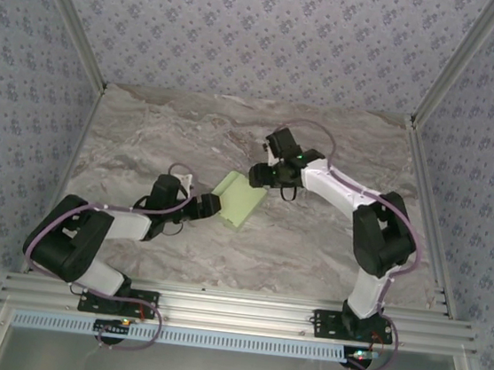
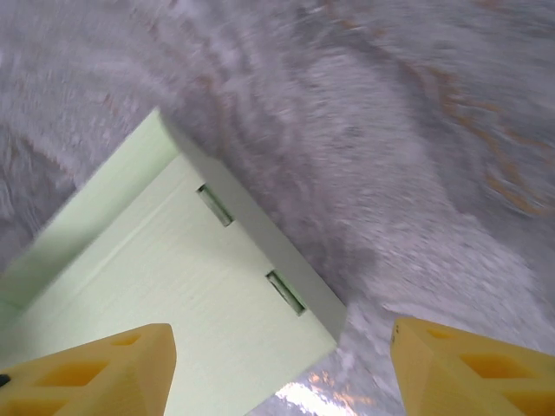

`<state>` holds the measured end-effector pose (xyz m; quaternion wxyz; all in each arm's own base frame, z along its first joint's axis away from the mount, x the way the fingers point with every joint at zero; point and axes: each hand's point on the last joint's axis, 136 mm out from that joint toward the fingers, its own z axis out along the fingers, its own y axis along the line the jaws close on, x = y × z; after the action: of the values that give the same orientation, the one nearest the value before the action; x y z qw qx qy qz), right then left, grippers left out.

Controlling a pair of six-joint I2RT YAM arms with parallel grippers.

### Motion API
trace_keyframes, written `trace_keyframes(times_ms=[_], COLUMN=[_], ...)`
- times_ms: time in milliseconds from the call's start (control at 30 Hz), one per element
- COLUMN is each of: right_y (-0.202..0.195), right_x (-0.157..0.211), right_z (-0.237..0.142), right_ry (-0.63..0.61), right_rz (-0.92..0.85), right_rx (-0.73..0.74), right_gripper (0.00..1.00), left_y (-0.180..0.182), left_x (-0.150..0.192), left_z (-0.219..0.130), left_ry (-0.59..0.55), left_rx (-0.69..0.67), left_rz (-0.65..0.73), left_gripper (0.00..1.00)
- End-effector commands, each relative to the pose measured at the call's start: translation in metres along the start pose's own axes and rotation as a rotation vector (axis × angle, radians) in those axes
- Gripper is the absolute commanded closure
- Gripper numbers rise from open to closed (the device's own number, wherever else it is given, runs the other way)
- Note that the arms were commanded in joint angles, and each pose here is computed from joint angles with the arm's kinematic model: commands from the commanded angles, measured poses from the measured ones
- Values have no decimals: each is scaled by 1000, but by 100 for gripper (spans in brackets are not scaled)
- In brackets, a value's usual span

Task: Fold the paper box

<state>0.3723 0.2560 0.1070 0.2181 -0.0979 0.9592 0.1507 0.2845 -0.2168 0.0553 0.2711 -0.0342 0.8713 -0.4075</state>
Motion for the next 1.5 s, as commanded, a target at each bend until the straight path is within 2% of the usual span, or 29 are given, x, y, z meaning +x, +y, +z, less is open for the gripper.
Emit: trace_keyframes(times_ms=[0, 67, 167, 233, 333, 433, 567, 667, 767, 1167, 1300, 1467], right_y=[-41, -53, -58, -61, -51, -40, -37, -40, -41, -27, -26, -25], right_x=[22, 39, 63, 71, 67, 62, 58, 57, 55, 52, 50, 50], right_z=[-21, -25, -21, -16, -9, -4, -2, 2, 8, 36, 39, 39], right_ry=[52, 82, 107, 116, 130, 141, 134, 134, 136, 182, 183, 185], right_rz=[331, 498, 724, 803, 735, 655, 604, 578, 577, 562, 563, 563], right_rx=[124, 154, 63, 12, -89, -166, -198, -195, -210, -317, -326, -329], right_gripper=[29, 26, 23, 22, 22, 23, 24, 24, 27, 34, 39, 42], left_y=[-24, -35, -51, -63, -77, -68, -53, -35, -23, -49, -49, -44], left_x=[8, 12, 18, 23, 29, 28, 17, 2, -14, -28, -28, -21], left_z=[2, 5, 12, 16, 20, 15, -3, -20, -25, 38, 50, 58], left_ry=[7, 1, 3, 15, 33, 21, 7, -33, -54, 71, 76, 100], left_rx=[70, 86, 106, 130, 166, 131, 35, -57, -45, 218, 238, 202], left_rz=[2, 15, 28, 35, 36, 24, 56, 88, 61, -51, -90, -86], left_gripper=[20, 19, 17, 16, 13, 10, 1, 1, 1, 6, 13, 16])
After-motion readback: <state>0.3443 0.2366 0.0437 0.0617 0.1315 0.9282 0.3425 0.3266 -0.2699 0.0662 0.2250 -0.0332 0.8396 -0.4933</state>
